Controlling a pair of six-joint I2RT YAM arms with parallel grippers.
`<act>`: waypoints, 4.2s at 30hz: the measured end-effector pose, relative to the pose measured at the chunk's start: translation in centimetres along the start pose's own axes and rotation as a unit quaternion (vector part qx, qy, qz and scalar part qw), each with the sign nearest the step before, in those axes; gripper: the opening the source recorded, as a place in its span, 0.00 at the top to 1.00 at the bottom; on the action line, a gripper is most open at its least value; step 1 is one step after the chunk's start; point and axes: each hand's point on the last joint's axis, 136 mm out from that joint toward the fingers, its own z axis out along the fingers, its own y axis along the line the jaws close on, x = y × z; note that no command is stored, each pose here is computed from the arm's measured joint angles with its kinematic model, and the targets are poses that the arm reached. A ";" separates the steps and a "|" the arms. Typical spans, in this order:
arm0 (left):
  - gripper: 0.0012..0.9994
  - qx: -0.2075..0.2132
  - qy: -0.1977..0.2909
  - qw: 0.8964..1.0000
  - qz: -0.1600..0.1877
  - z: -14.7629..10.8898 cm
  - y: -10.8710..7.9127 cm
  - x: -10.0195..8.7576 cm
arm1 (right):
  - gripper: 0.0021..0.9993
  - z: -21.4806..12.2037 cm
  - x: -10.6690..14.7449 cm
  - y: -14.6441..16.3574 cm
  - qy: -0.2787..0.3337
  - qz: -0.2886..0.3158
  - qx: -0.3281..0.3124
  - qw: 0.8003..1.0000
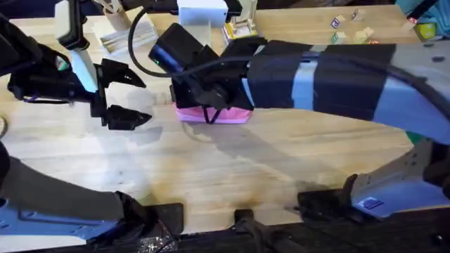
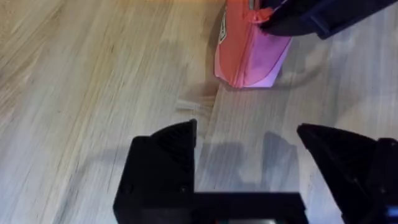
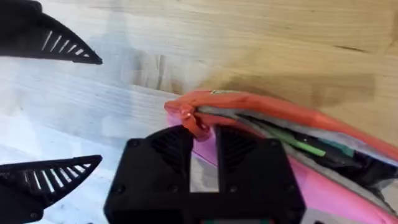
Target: Unzip the bag, pick up the pens from the table one at a time and place them inside, then zip the bag closed.
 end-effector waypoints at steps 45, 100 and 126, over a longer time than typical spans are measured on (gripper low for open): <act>0.01 0.008 -0.056 0.998 0.016 1.0 -0.1 -2.9 | 0.97 -4.9 -0.5 0.3 0.008 -0.032 -0.034 0.999; 0.96 0.117 -0.093 0.989 0.024 7.7 -2.4 -5.9 | 0.97 -7.3 -2.4 -13.8 0.079 0.042 0.093 0.992; 0.96 0.122 -0.096 0.987 0.027 7.9 -2.7 -6.3 | 0.97 -7.1 2.1 -21.8 0.173 0.098 0.166 0.966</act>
